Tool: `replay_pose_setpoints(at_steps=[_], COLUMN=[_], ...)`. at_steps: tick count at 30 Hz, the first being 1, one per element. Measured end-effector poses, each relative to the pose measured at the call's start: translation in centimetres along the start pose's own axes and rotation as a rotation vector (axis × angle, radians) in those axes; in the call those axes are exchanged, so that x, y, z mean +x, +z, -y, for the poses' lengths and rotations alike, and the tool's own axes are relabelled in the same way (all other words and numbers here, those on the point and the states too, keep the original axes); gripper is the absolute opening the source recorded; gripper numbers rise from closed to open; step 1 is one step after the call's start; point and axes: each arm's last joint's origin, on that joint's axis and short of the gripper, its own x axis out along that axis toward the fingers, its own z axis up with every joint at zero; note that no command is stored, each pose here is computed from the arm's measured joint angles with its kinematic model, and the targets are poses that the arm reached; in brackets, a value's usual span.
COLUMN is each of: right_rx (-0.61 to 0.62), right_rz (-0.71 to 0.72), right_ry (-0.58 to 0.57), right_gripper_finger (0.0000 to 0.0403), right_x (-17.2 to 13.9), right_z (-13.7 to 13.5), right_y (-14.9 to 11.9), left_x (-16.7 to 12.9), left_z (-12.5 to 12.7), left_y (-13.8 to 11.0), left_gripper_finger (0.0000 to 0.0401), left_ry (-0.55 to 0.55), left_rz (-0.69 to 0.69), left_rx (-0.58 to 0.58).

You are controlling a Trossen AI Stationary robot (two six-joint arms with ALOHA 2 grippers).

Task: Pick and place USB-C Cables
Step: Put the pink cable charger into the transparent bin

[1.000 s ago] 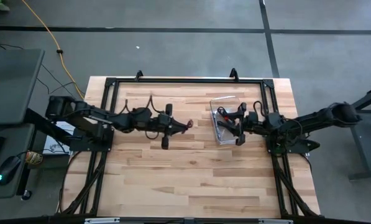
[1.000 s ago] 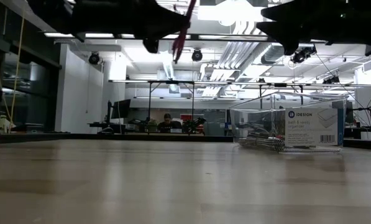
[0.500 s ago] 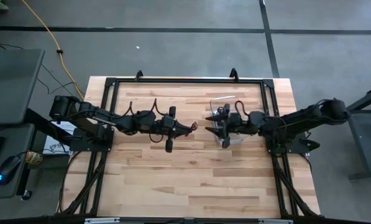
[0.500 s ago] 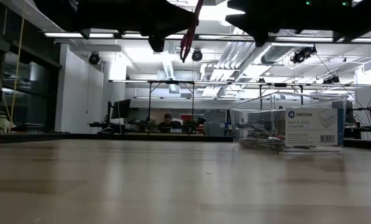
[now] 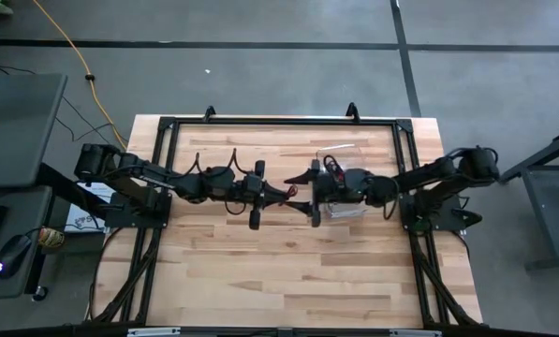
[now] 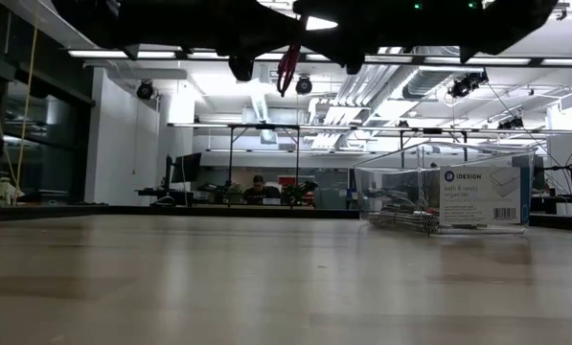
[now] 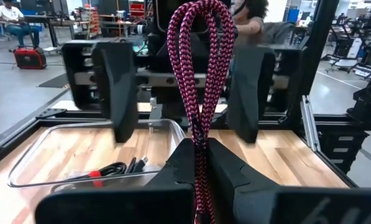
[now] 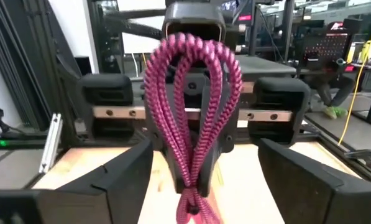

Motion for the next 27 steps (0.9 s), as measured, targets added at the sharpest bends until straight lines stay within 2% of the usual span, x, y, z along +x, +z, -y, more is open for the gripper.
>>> replay_pose_setpoints(at_steps=[6,17,21,27], right_rx=[-0.043,-0.038,-0.034,-0.008], right_rz=[-0.004,-0.025,-0.029,-0.036], right_ry=[0.002,0.007,0.002,0.002], right_gripper_finger=[0.0288,0.0282,0.0234,0.0094], right_x=[1.5,1.5,1.5,1.6], right_z=[-0.1,-0.2,0.0,0.2], right_y=[0.2,0.2,0.2,0.2], left_x=[0.0,0.0,0.0,0.0], left_z=[0.0,0.0,0.0,0.0], left_y=[0.0,-0.1,-0.1,-0.1], left_gripper_finger=[0.0000,0.0000,0.0000,0.0000], left_ry=[-0.002,-0.003,-0.002,0.007], left_rz=[-0.004,-0.005,-0.005,-0.011], left_rx=[0.000,-0.017,-0.011,-0.013])
